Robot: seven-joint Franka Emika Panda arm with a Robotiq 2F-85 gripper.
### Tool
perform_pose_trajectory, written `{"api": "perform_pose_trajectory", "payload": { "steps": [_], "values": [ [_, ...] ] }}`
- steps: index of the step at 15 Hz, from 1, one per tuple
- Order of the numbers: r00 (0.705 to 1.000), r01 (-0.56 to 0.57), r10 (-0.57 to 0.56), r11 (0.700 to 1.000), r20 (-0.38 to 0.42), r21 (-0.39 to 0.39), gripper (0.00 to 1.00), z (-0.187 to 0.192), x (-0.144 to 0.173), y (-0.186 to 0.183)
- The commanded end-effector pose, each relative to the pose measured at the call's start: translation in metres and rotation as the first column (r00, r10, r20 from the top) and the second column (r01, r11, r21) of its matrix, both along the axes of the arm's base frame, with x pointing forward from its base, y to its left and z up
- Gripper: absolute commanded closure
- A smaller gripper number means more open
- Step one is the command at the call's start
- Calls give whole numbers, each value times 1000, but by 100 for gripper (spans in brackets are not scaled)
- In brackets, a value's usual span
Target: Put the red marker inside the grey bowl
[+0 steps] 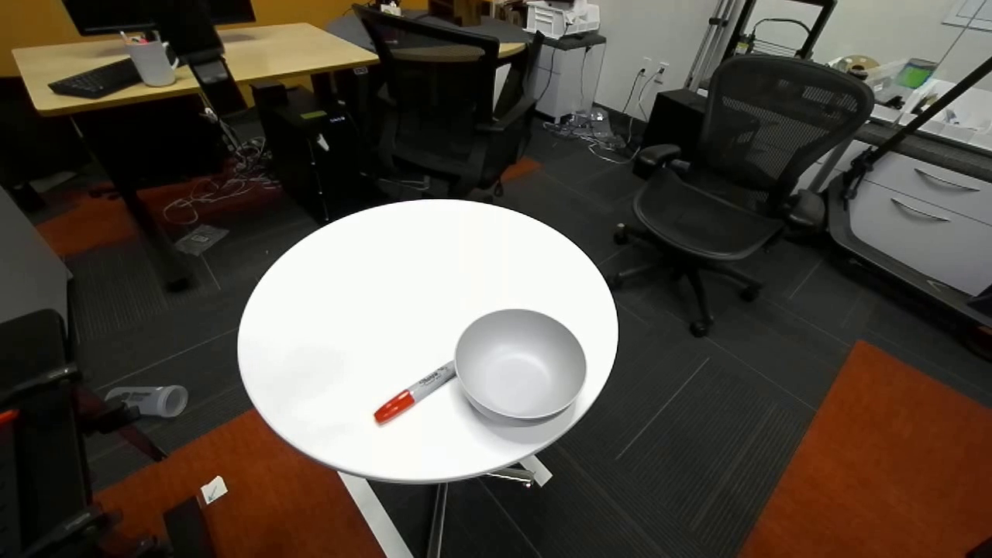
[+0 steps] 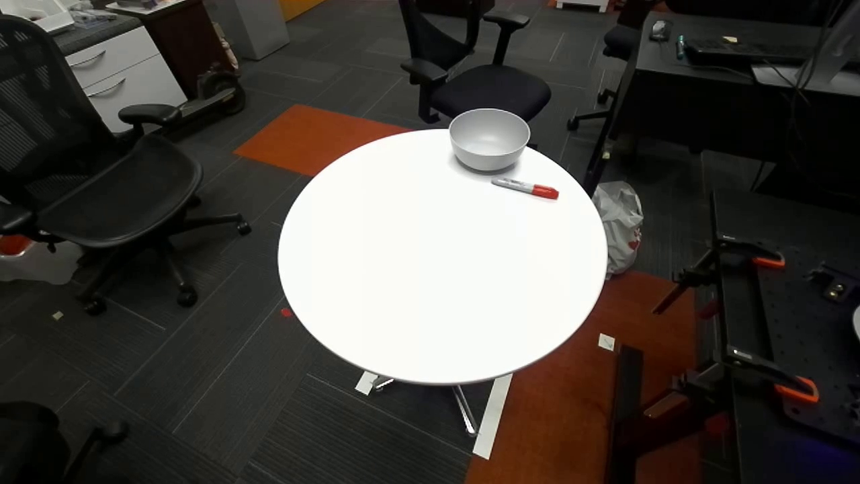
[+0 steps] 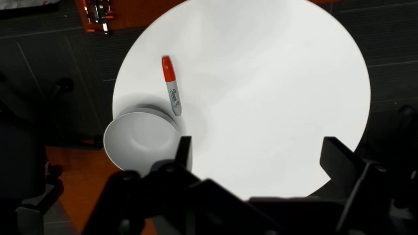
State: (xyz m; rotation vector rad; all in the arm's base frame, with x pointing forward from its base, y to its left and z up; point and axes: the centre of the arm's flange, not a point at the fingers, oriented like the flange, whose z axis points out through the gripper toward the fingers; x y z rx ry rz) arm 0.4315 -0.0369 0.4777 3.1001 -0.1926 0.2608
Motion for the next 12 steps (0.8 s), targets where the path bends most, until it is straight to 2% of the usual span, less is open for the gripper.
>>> {"api": "perform_pose_trajectory", "payload": {
  "steps": [1,12],
  "values": [
    [1000,1,-1,1000,14,18,0,-24,20,-22],
    [998,-24,23,1000,65,18,0,-99,45,-74]
  ]
}}
